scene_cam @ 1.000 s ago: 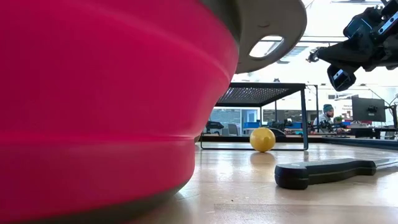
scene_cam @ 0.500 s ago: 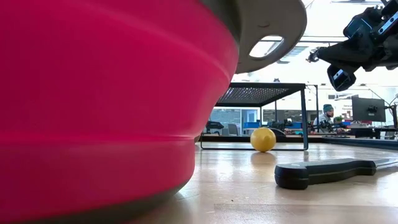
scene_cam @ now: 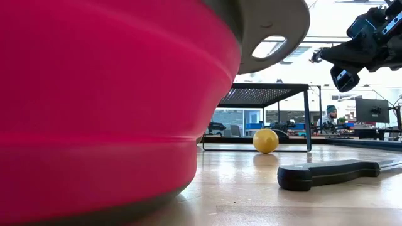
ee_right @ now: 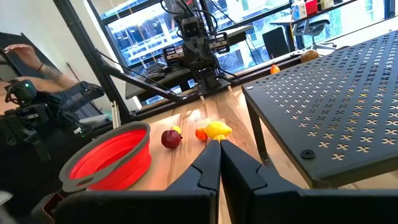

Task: Pick & Place Fruit

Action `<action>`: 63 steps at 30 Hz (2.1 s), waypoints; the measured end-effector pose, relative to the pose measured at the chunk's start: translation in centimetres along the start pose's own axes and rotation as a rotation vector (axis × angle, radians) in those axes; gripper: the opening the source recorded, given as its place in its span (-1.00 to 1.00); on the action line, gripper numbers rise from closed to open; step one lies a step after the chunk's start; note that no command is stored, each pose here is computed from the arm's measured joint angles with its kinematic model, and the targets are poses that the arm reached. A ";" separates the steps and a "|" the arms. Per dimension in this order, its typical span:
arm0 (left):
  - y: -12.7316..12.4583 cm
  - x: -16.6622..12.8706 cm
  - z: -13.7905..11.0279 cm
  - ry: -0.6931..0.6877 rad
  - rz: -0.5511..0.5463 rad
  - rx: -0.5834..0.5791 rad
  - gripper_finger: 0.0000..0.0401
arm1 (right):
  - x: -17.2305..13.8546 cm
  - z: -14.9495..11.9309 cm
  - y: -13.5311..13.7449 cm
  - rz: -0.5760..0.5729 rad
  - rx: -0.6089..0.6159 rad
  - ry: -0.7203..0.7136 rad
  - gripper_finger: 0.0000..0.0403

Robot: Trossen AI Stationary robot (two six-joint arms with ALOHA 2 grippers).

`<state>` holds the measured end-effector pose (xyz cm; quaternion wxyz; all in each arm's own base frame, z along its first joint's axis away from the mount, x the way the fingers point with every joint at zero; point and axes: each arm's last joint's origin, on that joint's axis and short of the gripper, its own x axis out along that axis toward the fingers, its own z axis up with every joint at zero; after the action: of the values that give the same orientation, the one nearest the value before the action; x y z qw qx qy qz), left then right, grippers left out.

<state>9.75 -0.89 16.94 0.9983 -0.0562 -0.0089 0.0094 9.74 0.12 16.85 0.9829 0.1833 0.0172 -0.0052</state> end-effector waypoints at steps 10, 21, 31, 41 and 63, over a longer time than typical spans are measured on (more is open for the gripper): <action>0.0 0.0 0.0 0.000 -0.001 0.000 -1.00 | 0.0 0.0 0.0 0.000 0.000 0.000 -0.98; 0.0 0.0 0.0 0.000 0.000 0.000 -1.00 | 0.0 0.0 0.0 0.000 0.000 0.000 -0.98; 0.0 0.0 0.0 0.000 0.000 0.000 -1.00 | 0.0 0.0 0.0 0.000 0.000 0.000 -0.98; 0.0 0.0 0.0 0.000 0.000 0.000 -1.00 | 0.0 0.0 0.0 0.000 0.000 0.000 -0.98; 0.0 0.0 0.0 0.000 0.000 -0.086 -1.00 | 0.0 0.1 0.0 0.001 -0.109 -0.009 -0.98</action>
<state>9.75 -0.89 16.94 0.9950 -0.0990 -0.0094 0.0088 9.75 0.12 16.91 0.9915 0.1293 0.0131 -0.0044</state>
